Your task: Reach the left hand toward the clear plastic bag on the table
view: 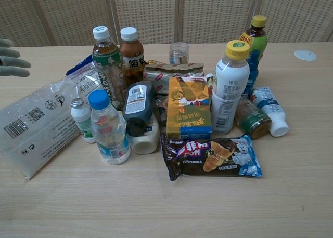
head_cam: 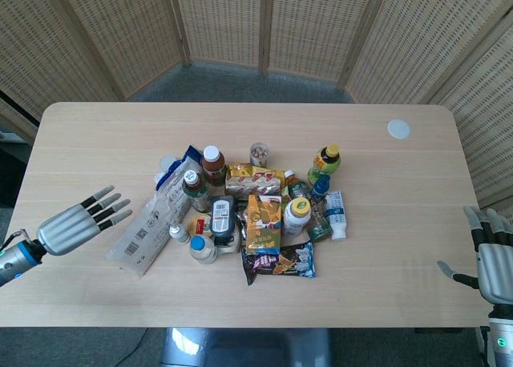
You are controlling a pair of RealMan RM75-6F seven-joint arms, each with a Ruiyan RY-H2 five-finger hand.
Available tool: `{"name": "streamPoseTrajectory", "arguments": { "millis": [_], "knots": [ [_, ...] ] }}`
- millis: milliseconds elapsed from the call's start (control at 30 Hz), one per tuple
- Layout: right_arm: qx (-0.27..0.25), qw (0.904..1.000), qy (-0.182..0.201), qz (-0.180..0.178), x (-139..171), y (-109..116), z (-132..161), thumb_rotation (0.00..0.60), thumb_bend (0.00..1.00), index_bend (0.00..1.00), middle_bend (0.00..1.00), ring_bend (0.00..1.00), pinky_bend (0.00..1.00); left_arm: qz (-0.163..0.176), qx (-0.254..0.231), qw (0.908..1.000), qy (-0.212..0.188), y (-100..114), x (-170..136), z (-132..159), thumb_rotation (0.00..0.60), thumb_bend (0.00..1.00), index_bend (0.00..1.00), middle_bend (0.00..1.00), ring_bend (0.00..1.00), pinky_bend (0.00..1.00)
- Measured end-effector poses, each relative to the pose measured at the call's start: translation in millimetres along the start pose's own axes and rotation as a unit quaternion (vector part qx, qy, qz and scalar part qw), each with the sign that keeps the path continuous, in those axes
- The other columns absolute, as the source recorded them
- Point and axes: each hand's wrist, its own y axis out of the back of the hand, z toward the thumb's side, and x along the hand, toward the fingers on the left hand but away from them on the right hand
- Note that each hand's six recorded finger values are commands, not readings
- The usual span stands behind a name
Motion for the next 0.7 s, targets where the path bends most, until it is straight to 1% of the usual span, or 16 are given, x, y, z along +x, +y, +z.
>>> {"name": "streamPoseTrajectory", "arguments": {
  "millis": [200,467,700],
  "knots": [
    [-0.005,1.0000,-0.005,-0.003,-0.5,3.7,-4.6,0.507,0.00,0.00,0.00,0.00,0.00,0.001,0.026,0.9994,-0.022,-5.0,28.7,10.1,0.600,0.00,0.00,0.00,0.00,0.00],
    [-0.014,0.9999,-0.008,-0.002,-0.7,6.7,-7.8,0.505,0.00,0.00,0.00,0.00,0.00,0.017,0.034,0.9984,-0.043,-4.9,62.8,27.2,0.600,0.00,0.00,0.00,0.00,0.00],
    [-0.018,0.9998,-0.004,0.003,-0.9,5.7,-7.5,0.508,0.00,0.00,0.00,0.00,0.00,0.002,0.043,0.9977,-0.053,-12.7,80.5,36.9,0.600,0.00,0.00,0.00,0.00,0.00]
  ]
}}
